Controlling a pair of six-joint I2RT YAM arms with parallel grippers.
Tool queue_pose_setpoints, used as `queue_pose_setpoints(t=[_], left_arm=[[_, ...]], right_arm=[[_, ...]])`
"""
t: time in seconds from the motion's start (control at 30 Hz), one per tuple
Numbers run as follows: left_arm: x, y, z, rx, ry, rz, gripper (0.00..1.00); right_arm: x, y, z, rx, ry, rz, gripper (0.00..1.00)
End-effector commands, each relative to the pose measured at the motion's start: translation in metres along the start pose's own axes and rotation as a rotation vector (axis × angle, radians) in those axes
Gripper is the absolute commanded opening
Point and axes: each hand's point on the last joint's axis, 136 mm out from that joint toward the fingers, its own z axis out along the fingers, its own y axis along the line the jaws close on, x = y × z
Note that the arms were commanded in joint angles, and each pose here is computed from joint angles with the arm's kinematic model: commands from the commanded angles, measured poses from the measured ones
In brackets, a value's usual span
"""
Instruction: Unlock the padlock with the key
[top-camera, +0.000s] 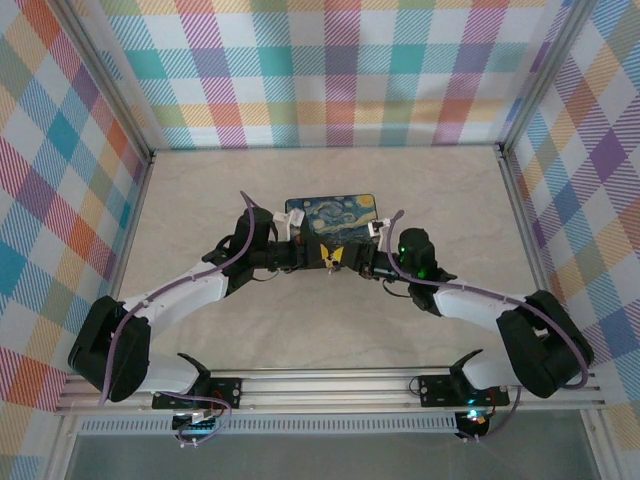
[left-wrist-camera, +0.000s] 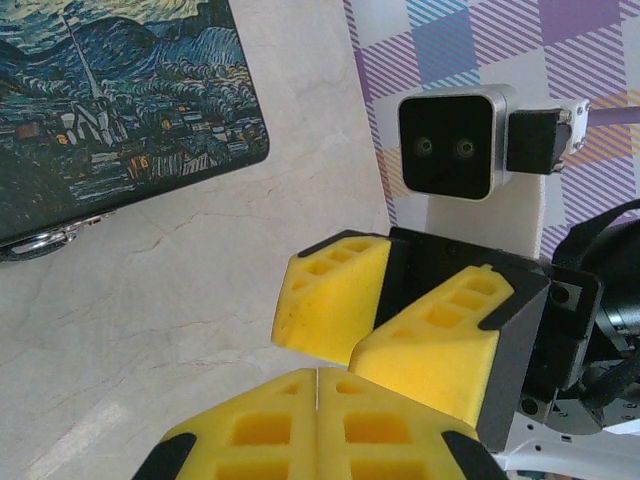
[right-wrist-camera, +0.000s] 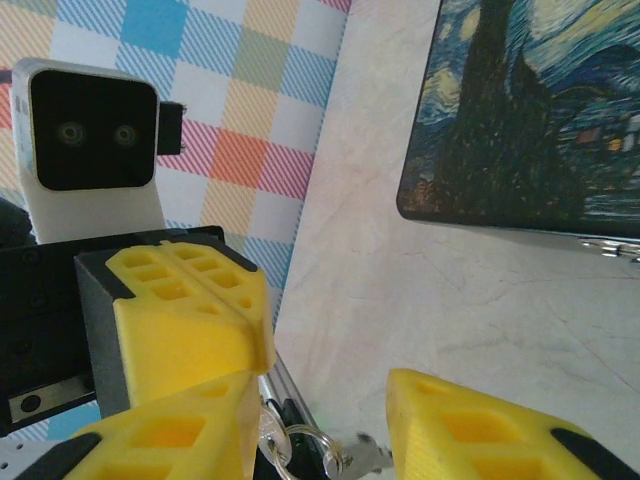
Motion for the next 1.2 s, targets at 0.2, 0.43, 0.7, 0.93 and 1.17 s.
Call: queue_pose_setpoints(t=[0.2,0.43,0.7,0.93,1.17], left_arm=[[-0.01,-0.009,0.0,0.027,-0.038,0.006,0.0],[-0.014,-0.008,-0.001,0.035,-0.058,-0.005,0.0],[-0.016,-0.009,-0.005,0.045,-0.082,-0.014,0.0],[-0.021,-0.006,-0.01,0.053,-0.117,-0.038,0.0],[-0.023,-0.008,-0.01,0.061,-0.126,-0.039,0.0]], right_arm=[[0.008,0.019,0.009,-0.101,0.036,-0.029,0.34],[0.01,0.024,0.006,-0.134,0.027,-0.016,0.28],[0.009,0.039,0.002,-0.195,0.023,-0.021,0.2],[0.008,0.045,-0.001,-0.218,0.011,-0.01,0.18],[0.008,0.048,-0.002,-0.228,0.004,-0.004,0.2]])
